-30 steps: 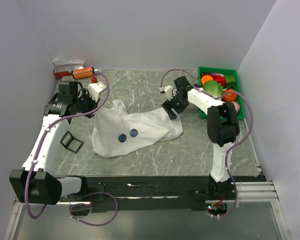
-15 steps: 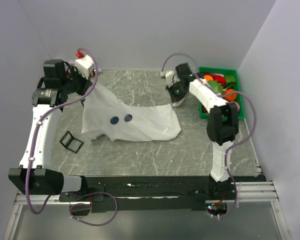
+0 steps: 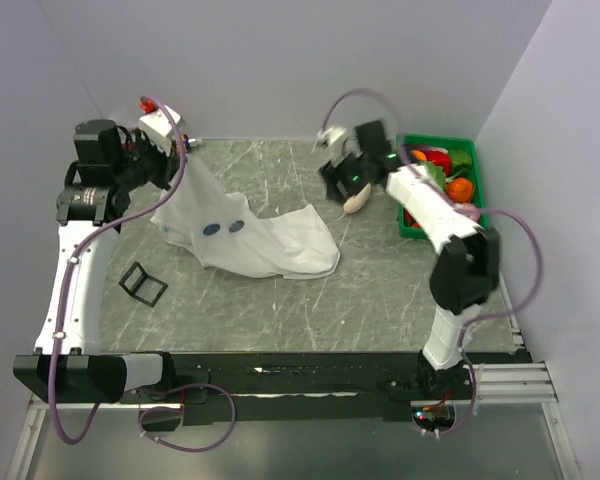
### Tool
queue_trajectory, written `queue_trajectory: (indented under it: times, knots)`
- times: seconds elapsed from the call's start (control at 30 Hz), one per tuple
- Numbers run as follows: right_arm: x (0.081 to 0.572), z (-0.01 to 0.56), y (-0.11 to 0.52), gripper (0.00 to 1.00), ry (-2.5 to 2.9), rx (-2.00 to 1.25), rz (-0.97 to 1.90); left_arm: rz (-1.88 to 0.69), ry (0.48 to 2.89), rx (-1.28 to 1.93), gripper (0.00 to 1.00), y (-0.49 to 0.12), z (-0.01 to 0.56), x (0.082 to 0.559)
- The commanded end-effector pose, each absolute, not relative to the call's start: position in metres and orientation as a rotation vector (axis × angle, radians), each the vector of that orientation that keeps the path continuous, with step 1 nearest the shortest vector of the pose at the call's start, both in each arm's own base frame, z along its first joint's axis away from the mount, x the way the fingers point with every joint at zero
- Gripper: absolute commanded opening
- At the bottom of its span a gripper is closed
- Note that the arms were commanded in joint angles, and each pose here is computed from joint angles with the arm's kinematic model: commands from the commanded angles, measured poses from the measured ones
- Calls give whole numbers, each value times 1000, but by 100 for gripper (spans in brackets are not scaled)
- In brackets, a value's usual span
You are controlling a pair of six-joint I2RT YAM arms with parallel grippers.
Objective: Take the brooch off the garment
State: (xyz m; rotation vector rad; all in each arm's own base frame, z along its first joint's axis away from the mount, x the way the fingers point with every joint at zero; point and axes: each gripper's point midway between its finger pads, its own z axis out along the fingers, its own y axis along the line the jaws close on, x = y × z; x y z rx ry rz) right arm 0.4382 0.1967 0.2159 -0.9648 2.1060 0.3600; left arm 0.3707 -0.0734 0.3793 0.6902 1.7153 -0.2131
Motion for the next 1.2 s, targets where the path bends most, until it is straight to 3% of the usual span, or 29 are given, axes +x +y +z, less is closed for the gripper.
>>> queue_trajectory:
  times: [0.0, 0.3, 0.4, 0.53, 0.57, 0.67, 0.77, 0.87, 0.93, 0.97, 1.07, 1.17]
  knots:
    - [410, 117, 221, 68, 2338, -1079, 399, -282, 1710, 678, 1, -82, 377, 346]
    - [393, 39, 220, 71, 2566, -1178, 266, -262, 1756, 674, 1, -77, 360, 338]
    - [385, 16, 214, 67, 2649, -1189, 218, -262, 1762, 675, 1, -76, 359, 340]
    - [375, 4, 212, 45, 2689, -1201, 247, -265, 1765, 678, 1, -77, 356, 342]
    - [376, 6, 212, 33, 2685, -1197, 247, -268, 1769, 675, 1, -77, 355, 344]
    - [377, 31, 206, 15, 2646, -1161, 240, -299, 1776, 687, 1, -81, 352, 343]
    - [361, 65, 178, 10, 2611, -1099, 229, -340, 1835, 743, 1, -84, 334, 332]
    - [314, 82, 149, 8, 2534, -1186, 181, -365, 1978, 923, 1, -82, 271, 295]
    - [275, 81, 132, 14, 2509, -1258, 195, -330, 2056, 995, 1, -72, 238, 271]
    - [261, 80, 134, 33, 2496, -1295, 253, -322, 2105, 1060, 1, -67, 206, 258]
    - [253, 89, 129, 54, 2439, -1291, 313, -305, 2127, 1115, 1, -62, 173, 239]
    - [282, 116, 141, 59, 2328, -1236, 436, -362, 2126, 1061, 1, -70, 165, 241]
